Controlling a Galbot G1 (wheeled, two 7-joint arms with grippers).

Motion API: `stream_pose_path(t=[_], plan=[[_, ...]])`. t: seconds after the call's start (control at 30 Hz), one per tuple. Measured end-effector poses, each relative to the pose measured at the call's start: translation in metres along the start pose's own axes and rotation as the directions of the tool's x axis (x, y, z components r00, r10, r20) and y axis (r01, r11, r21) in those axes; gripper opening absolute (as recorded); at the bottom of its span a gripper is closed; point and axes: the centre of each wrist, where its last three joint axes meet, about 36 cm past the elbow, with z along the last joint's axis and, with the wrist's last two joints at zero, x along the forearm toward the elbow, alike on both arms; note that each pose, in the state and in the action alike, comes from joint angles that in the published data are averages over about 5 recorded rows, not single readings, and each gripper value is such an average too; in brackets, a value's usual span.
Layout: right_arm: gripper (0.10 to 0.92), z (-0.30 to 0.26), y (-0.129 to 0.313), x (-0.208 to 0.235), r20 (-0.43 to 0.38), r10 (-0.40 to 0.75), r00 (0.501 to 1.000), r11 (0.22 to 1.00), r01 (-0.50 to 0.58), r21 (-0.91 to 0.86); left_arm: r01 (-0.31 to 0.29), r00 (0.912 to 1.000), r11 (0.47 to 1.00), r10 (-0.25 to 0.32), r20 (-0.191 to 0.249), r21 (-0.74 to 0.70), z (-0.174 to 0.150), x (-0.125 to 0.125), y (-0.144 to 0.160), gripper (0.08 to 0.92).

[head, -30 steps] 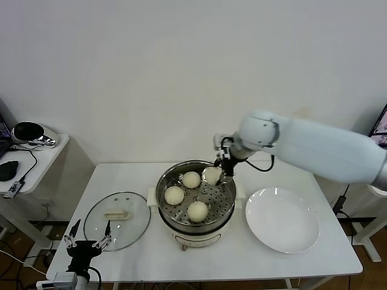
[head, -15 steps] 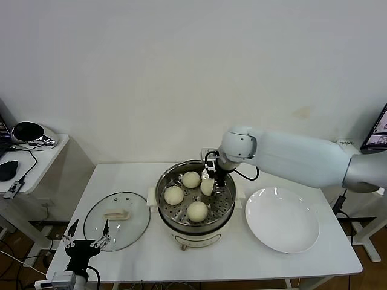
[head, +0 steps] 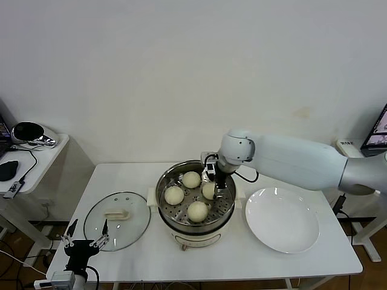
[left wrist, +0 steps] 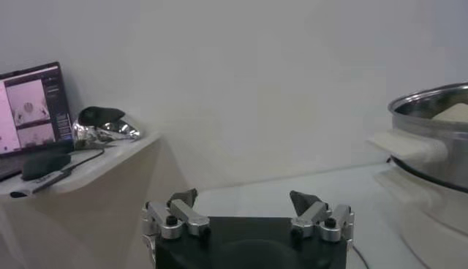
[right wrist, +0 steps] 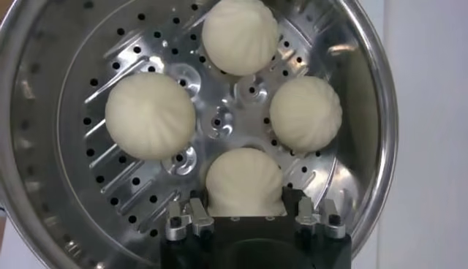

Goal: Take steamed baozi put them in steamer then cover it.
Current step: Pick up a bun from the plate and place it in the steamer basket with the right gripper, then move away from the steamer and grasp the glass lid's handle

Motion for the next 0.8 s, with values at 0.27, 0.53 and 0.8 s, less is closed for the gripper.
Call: stream_pose_path(t=[0.27,0.53,0.8], plan=[[0.823,0.02,0.012,0.033,0.067,0.048,0.997,0.999,-0.047,-0.023,-0.006,0.9999,1.0,0.006,0.009,0.0,-0.004,-0.001,0.0,0.823],[0.823,0.071,0.057,0.048,0.249,0.25,0.936,0.963,-0.213,-0.165,-0.008,0.9999,1.0,0.008,0.012,0.003,-0.003,-0.001,-0.001,0.823],[0.823,0.119,0.118,0.024,0.422,0.534,0.733,0.838,-0.392,-0.381,-0.012,0.9998,1.0,0.012,0.015,0.013,0.002,0.001,-0.005,0.823]])
